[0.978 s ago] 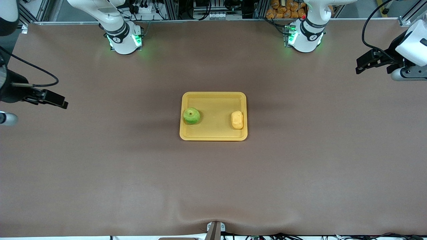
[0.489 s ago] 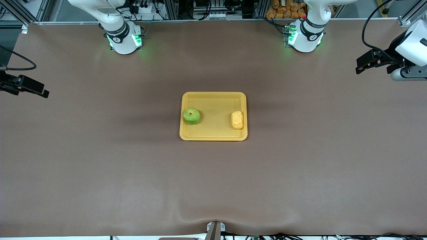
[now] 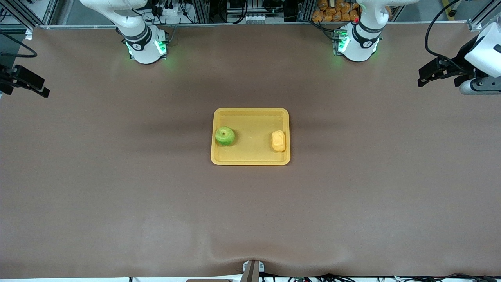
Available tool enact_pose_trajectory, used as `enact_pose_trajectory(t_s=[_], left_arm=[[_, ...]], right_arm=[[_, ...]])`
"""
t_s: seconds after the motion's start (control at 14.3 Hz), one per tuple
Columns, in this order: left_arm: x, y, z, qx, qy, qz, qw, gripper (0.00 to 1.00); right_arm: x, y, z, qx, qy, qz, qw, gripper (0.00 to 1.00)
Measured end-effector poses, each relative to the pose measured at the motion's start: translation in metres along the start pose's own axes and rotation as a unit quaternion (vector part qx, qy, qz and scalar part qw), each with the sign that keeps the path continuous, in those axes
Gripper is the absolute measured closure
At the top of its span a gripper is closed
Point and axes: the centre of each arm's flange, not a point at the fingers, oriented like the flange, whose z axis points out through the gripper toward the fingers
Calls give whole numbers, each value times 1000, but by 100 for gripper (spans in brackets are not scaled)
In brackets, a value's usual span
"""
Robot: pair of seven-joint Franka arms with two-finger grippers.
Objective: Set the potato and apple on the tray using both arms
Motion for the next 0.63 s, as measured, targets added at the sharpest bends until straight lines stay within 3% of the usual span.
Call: enact_pose_trajectory(t_s=[0.63], left_arm=[[0,0,-8,-1,9,0,1000,0]], right_arm=[[-16,17,3,1,-3,-10,1000,0]])
